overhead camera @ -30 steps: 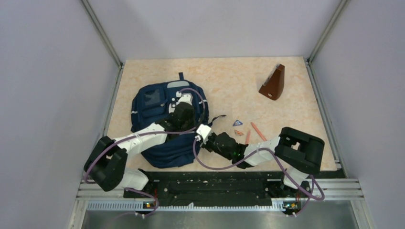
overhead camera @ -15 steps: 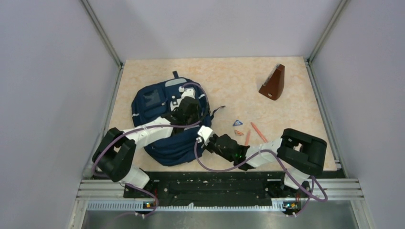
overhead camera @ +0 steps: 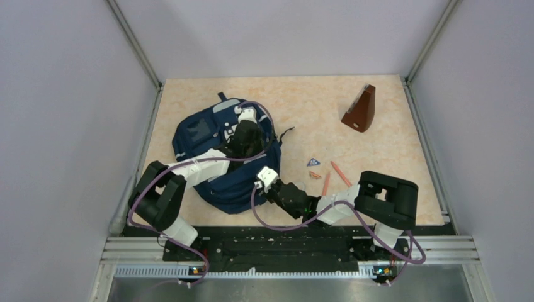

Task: Pack the student bag
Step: Unzip the student bag at the center of the board.

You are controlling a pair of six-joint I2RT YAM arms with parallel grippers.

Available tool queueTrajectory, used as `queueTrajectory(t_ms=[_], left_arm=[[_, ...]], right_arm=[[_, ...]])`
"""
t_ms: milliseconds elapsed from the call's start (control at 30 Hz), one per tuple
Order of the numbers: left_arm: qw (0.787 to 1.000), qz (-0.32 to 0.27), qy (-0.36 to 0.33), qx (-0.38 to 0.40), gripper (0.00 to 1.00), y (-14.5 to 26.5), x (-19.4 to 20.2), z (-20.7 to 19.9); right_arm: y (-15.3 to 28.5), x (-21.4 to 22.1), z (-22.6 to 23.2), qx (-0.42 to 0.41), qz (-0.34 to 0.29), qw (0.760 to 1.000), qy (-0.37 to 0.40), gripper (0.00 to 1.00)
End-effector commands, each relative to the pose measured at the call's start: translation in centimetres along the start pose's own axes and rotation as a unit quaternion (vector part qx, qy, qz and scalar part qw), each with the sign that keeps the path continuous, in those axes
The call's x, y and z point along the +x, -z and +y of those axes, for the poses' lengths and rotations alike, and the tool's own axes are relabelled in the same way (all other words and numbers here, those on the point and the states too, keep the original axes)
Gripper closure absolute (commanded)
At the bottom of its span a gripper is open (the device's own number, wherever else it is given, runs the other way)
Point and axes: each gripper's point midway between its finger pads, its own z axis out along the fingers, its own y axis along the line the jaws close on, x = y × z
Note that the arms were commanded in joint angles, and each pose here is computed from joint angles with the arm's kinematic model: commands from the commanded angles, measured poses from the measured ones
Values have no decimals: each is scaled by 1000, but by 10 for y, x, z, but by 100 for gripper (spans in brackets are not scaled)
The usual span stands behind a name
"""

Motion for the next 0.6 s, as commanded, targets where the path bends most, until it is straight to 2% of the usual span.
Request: queueTrajectory(t_ms=[0, 133, 200, 300, 367, 567], left_arm=[[988, -145, -7, 45, 92, 7, -100, -21], [988, -143, -43, 47, 54, 38, -105, -17], [988, -138, -50, 53, 43, 56, -100, -13], [990, -106, -60, 77, 34, 81, -76, -9], [993, -63, -58, 77, 28, 93, -48, 1], [995, 22, -49, 80, 30, 129, 18, 26]], right_arm=[[8, -34, 18, -30, -45, 998, -27, 100], [12, -28, -6, -27, -32, 999, -34, 100], [15, -27, -13, -30, -31, 998, -37, 100], [16, -26, -24, -29, -29, 998, -39, 100], [16, -25, -28, -27, -27, 998, -39, 100], [16, -22, -36, -24, -23, 998, -48, 100]])
